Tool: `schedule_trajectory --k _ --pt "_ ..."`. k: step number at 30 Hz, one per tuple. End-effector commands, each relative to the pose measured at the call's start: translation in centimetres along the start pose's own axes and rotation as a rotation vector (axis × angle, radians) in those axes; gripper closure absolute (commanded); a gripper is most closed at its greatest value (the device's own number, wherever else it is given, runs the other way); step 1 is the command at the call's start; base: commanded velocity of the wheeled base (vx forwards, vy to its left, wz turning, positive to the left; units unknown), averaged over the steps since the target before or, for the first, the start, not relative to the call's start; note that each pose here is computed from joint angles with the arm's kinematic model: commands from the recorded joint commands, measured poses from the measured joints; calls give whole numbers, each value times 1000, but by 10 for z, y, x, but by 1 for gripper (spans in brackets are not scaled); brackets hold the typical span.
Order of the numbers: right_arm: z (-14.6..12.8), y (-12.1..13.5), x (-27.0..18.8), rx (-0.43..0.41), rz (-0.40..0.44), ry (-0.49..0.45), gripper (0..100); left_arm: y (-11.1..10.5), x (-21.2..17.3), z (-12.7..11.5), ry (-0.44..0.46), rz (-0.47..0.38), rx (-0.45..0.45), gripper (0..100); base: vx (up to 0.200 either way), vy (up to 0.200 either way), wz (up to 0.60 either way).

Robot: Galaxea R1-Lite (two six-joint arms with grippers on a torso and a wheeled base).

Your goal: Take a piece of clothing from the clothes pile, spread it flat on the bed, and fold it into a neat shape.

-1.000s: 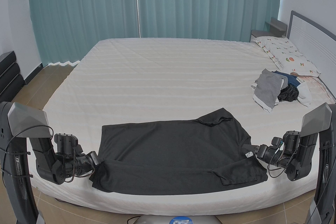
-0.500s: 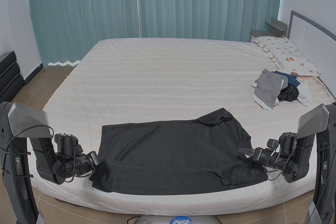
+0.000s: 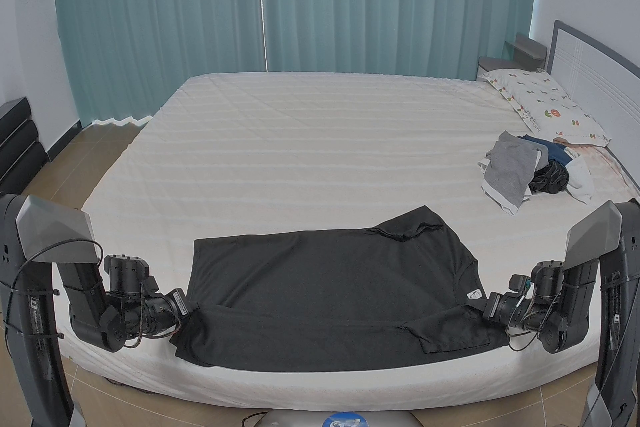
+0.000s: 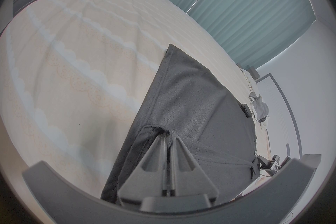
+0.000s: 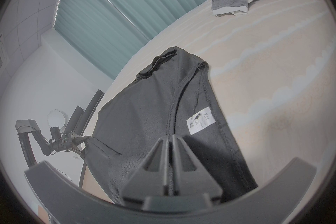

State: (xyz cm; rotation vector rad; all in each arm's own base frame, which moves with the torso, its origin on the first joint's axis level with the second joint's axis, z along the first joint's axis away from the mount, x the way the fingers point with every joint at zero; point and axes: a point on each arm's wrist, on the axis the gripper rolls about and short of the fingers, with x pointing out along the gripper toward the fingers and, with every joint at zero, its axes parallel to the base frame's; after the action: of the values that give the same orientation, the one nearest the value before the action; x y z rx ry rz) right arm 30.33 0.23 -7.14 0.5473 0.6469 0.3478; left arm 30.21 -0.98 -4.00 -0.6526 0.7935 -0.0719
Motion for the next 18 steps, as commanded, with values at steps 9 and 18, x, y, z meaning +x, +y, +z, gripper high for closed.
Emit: schedule_trajectory --k 9,18 --pt "9 -2 -2 7 -3 -41 100 1 2 -1 2 4 0 100 0 0 0" --pt "20 -3 -1 51 2 -84 100 1 2 -1 1 5 0 100 0 0 0"
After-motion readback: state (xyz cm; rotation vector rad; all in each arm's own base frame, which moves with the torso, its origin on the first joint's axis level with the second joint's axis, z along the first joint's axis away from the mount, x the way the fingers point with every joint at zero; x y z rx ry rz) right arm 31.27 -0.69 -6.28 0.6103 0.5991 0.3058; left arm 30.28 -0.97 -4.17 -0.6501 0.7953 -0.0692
